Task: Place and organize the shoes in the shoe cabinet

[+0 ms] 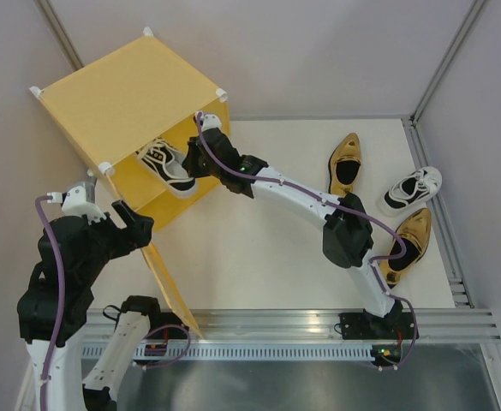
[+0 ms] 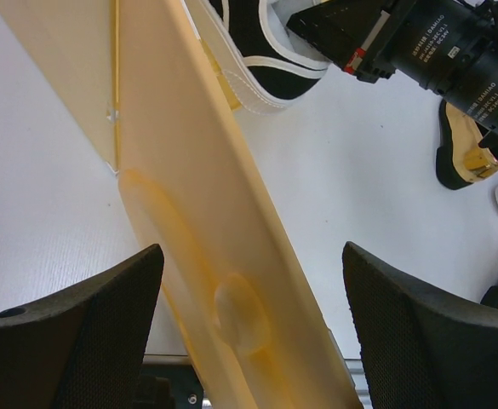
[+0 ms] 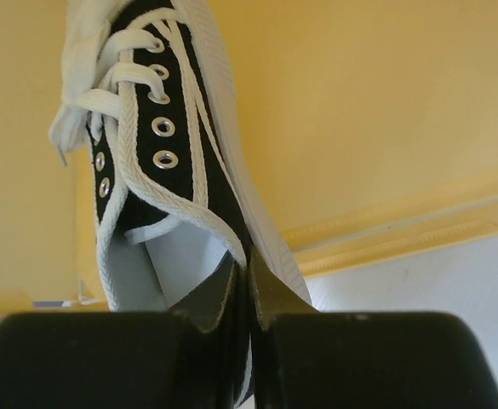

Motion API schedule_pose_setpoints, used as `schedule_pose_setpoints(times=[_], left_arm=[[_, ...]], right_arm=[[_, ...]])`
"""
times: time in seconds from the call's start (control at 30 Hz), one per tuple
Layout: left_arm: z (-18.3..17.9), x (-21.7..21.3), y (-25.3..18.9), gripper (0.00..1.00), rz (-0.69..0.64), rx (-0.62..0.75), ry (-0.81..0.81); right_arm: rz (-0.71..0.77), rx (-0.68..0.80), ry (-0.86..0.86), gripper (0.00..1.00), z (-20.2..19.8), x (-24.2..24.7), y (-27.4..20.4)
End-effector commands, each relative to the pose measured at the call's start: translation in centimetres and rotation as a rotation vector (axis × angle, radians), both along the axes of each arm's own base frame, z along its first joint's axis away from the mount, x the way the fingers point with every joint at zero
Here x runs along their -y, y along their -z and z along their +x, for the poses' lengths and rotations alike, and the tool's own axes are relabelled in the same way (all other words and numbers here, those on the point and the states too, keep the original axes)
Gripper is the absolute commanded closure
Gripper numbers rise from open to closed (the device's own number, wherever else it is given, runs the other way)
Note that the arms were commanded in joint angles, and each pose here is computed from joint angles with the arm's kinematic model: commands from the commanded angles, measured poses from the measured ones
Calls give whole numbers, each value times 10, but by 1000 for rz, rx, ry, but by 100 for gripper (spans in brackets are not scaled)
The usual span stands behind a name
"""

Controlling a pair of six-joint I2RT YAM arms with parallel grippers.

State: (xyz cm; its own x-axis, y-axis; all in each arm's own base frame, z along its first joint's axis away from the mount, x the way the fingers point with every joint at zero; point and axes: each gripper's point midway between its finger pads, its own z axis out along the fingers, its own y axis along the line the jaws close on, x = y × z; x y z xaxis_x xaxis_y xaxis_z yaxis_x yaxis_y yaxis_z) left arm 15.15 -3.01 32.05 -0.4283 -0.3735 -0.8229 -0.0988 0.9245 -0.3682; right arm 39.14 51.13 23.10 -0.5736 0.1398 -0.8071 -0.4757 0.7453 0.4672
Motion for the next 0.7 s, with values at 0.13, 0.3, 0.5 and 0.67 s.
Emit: schedule_pose_setpoints(times=[0.13, 0.3, 0.5, 0.67], left_arm=[[-6, 6, -8, 12, -40, 10, 14], [-8, 5, -9, 12, -38, 10, 14], [-8, 4, -10, 12, -32, 14, 7], [-8, 3, -7, 12, -30, 5, 6]], right_arm=[[244, 75, -34, 71, 3, -27, -70], [253, 72, -57, 52, -1, -29, -74], [237, 109, -117, 38, -18, -19, -92], [195, 146, -229, 19, -43, -6, -85]])
